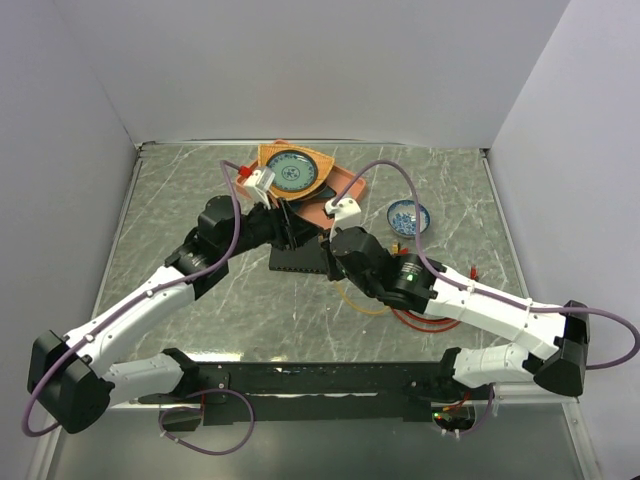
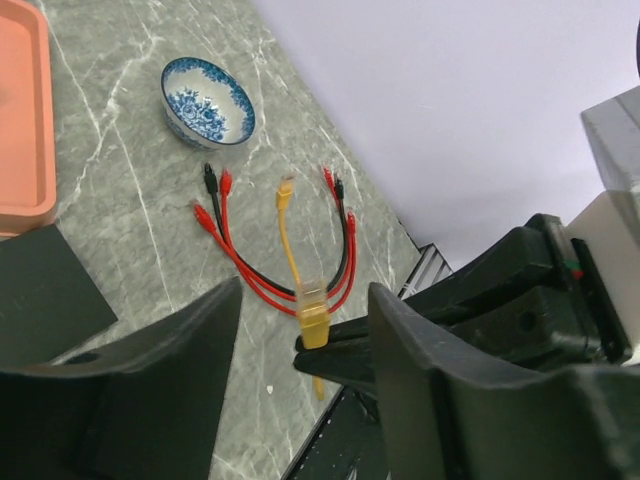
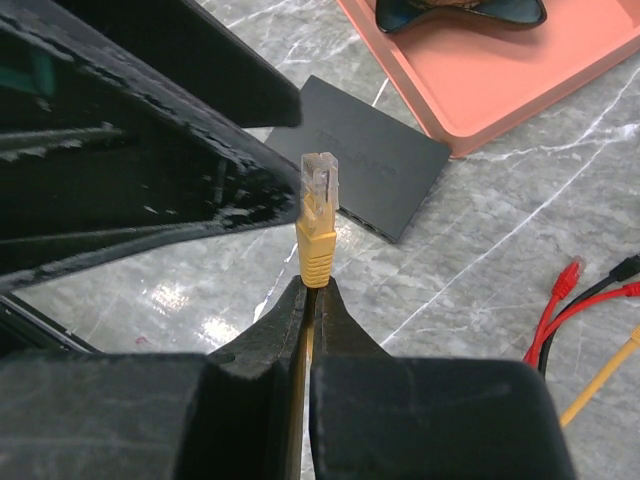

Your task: Insert the plug into the switch port

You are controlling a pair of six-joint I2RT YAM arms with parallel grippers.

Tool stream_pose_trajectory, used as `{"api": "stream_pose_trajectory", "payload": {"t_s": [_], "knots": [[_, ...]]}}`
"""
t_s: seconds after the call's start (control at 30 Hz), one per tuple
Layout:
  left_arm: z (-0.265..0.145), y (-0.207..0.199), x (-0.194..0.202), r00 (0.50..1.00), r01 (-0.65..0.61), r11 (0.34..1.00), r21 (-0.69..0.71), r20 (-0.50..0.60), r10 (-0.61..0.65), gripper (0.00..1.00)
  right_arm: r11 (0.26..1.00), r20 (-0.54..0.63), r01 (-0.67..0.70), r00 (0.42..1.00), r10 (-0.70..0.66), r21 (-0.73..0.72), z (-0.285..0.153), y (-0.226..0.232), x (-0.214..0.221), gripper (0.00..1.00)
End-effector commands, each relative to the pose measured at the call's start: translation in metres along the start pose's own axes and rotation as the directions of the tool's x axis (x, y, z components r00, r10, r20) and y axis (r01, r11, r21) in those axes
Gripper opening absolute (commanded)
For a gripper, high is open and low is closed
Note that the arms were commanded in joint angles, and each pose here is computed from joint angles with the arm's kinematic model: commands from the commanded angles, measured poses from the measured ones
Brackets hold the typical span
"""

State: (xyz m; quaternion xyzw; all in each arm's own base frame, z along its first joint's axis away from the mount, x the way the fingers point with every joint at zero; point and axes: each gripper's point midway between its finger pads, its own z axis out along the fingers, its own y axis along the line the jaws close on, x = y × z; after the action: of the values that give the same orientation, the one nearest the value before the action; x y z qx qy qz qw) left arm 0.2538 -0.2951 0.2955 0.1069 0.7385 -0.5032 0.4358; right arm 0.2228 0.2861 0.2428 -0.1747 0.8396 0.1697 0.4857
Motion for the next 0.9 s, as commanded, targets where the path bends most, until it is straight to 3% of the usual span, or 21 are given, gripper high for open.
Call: {"api": "stream_pose_trajectory", "payload": {"t_s": [0.0,0.37,0.47,0.5,0.63,0.73,0.77,0.87], "knots": [[0.003,-0.018,-0.013,0.999,-0.028,0.998,0.048,0.022,0.027,0.54,0.999,0.061,-0.035,0.998,0.034,0.011,-0.005,0.006,-0.026,0.00],[0.013,-0.019,-0.004,0.999,-0.028,0.998,0.052,-0.017,0.029,0.27,0.999,0.064,-0.045,0.997,0.045,-0.002,-0.002,0.013,-0.028,0.00],[0.015,-0.019,-0.003,0.999,-0.024,0.998,0.061,-0.022,0.025,0.12,0.999,0.064,-0.046,0.997,0.046,-0.007,-0.002,0.015,-0.029,0.00],[0.015,-0.018,-0.003,1.000,-0.023,0.998,0.057,-0.019,0.024,0.01,0.999,0.061,-0.045,0.997,0.046,-0.007,-0.002,0.015,-0.028,0.00],[0.007,-0.015,-0.010,0.999,-0.029,0.999,0.018,0.024,0.029,0.01,0.999,0.052,-0.041,0.998,0.042,-0.015,-0.003,0.015,-0.024,0.00],[-0.001,-0.007,-0.016,0.997,-0.036,0.998,-0.043,0.070,0.039,0.01,0.999,0.061,-0.042,0.997,0.043,-0.021,-0.006,0.012,-0.025,0.12],[-0.004,-0.003,-0.019,0.996,-0.035,0.997,-0.066,0.085,0.040,0.01,0.998,0.077,-0.051,0.996,0.054,-0.036,-0.010,0.012,-0.026,0.22],[-0.015,0.008,-0.027,0.990,-0.039,0.988,-0.147,0.132,0.059,0.01,0.995,0.108,-0.060,0.992,0.069,-0.083,-0.017,0.012,-0.030,0.40]]}}
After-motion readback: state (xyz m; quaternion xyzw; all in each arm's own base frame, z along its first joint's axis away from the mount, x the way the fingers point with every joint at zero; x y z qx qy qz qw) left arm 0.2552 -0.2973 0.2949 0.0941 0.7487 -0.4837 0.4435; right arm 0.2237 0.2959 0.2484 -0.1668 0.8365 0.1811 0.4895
